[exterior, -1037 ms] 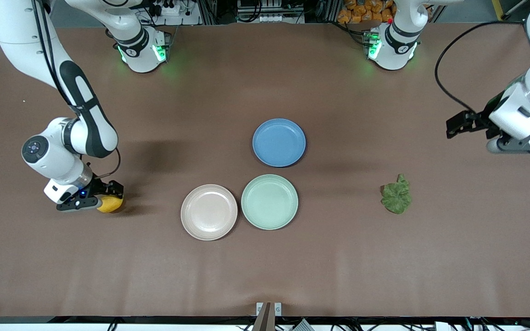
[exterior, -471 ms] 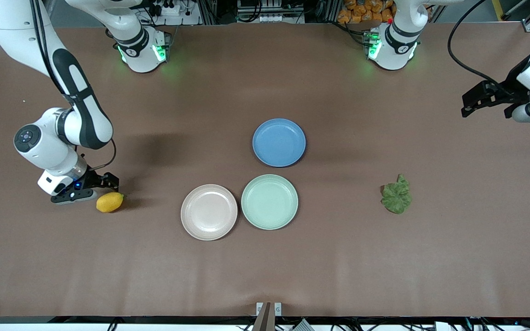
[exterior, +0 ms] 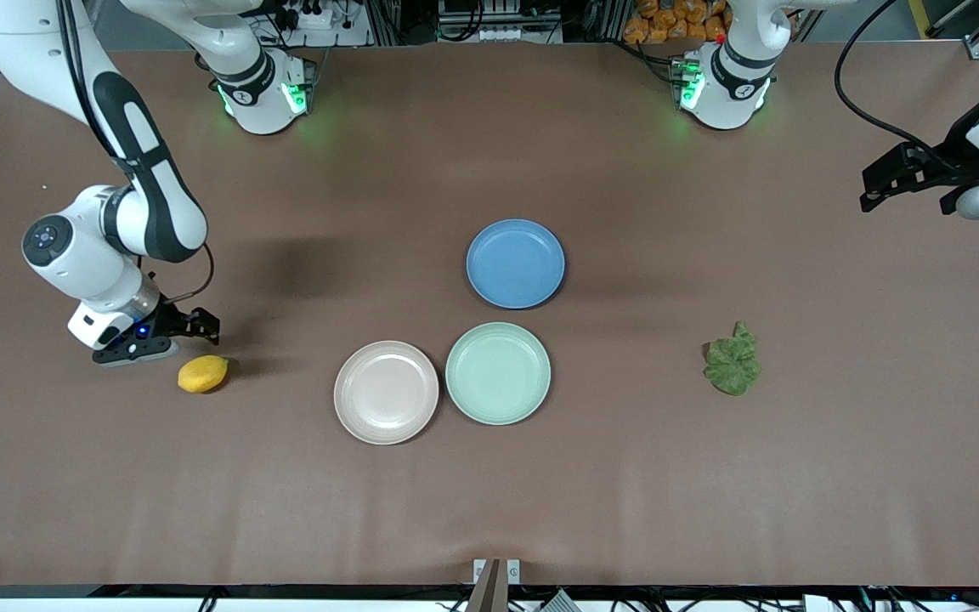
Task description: Pick lemon and lettuce from plates
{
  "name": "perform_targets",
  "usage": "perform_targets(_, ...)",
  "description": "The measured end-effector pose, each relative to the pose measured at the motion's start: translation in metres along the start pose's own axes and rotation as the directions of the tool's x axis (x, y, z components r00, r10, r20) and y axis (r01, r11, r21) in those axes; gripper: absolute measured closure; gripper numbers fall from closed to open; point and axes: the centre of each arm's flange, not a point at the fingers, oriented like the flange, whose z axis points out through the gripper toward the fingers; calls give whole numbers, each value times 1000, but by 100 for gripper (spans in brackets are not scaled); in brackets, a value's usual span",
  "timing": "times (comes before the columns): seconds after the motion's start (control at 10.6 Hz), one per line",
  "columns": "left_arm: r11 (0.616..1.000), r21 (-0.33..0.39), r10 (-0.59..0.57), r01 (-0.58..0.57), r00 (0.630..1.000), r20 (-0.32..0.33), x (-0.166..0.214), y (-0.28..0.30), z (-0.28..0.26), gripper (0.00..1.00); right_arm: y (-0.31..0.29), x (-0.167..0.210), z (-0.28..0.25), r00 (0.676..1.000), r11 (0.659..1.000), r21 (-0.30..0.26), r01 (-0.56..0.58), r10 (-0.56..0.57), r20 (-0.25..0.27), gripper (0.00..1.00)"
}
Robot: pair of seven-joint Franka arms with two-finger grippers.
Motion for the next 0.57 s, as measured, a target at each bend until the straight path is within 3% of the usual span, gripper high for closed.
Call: perform_targets(0.57, 1000, 1, -7, 7, 1000, 30, 2, -4, 18, 0, -4, -37, -26, 1000, 1000, 25, -18, 17, 26, 0)
